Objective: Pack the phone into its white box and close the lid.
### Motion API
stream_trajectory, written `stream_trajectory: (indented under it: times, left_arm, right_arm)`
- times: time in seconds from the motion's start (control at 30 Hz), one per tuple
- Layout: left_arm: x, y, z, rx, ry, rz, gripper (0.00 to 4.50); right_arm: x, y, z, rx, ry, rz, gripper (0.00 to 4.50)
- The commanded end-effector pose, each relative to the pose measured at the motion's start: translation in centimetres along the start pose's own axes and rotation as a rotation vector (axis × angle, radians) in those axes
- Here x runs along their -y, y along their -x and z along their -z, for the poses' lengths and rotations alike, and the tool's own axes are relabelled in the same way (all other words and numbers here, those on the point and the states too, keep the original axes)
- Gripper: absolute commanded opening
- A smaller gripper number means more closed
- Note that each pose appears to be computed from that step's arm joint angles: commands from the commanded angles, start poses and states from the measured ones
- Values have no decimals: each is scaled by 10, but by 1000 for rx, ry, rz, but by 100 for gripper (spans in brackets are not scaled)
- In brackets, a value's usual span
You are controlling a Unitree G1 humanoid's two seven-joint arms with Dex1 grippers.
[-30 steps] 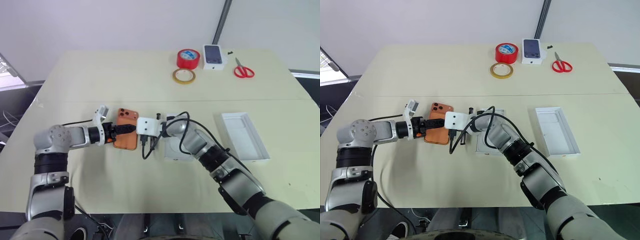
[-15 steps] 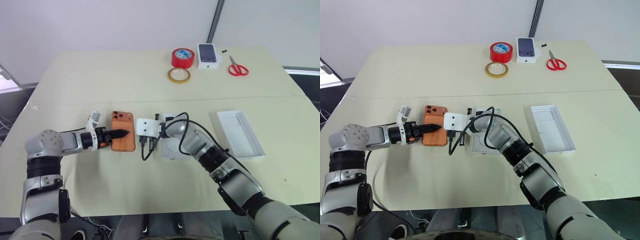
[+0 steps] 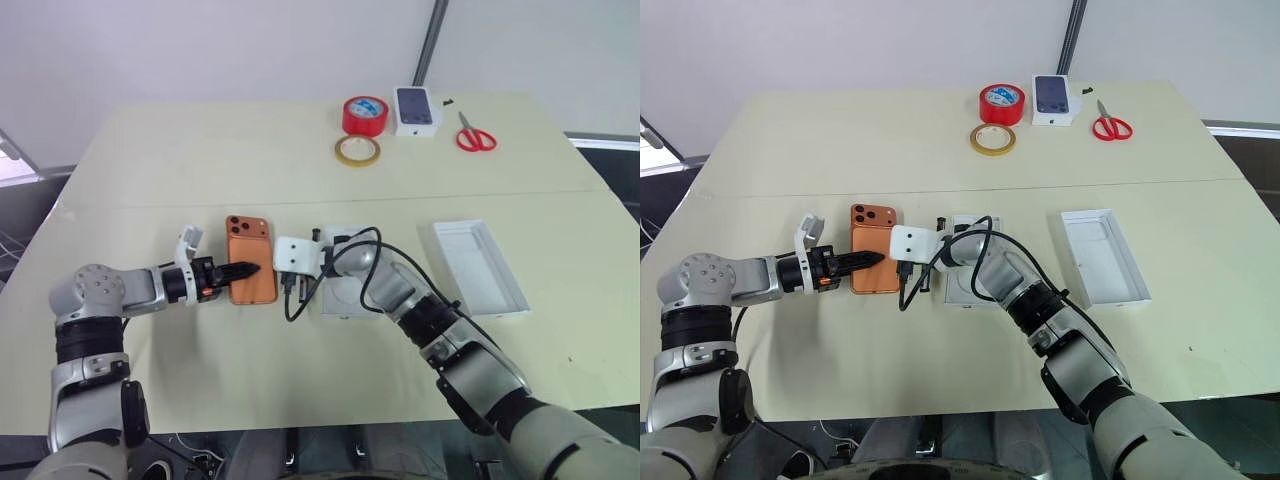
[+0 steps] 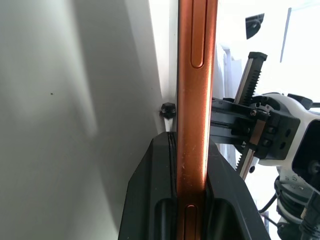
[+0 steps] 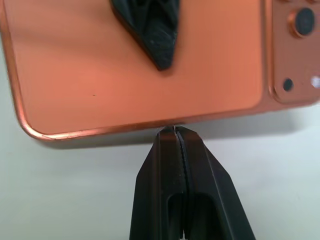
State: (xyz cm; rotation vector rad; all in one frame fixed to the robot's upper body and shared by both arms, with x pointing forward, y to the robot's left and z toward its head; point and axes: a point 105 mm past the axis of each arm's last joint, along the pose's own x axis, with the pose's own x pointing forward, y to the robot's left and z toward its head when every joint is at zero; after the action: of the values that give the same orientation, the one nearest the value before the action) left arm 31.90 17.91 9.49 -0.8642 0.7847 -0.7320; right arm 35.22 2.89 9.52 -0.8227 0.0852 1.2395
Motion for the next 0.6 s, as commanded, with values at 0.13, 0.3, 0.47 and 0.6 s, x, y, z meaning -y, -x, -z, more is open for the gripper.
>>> stream_trajectory:
  times: [0.13, 0.3, 0.47, 0.6]
  left_arm:
    - [26, 11, -10, 104, 38, 186, 1]
    - [36, 10, -2, 144, -22, 217, 0]
    - [42, 7, 5, 139, -64, 223, 0]
    - [41, 3, 2, 147, -101, 196, 0]
  right_arm:
    - [24, 41, -42, 345, -208, 60, 26]
    - [2, 89, -41, 466, -280, -50, 226]
    - [-38, 122, -10, 396, -304, -145, 376]
    - [-55, 134, 14, 294, -221, -126, 376]
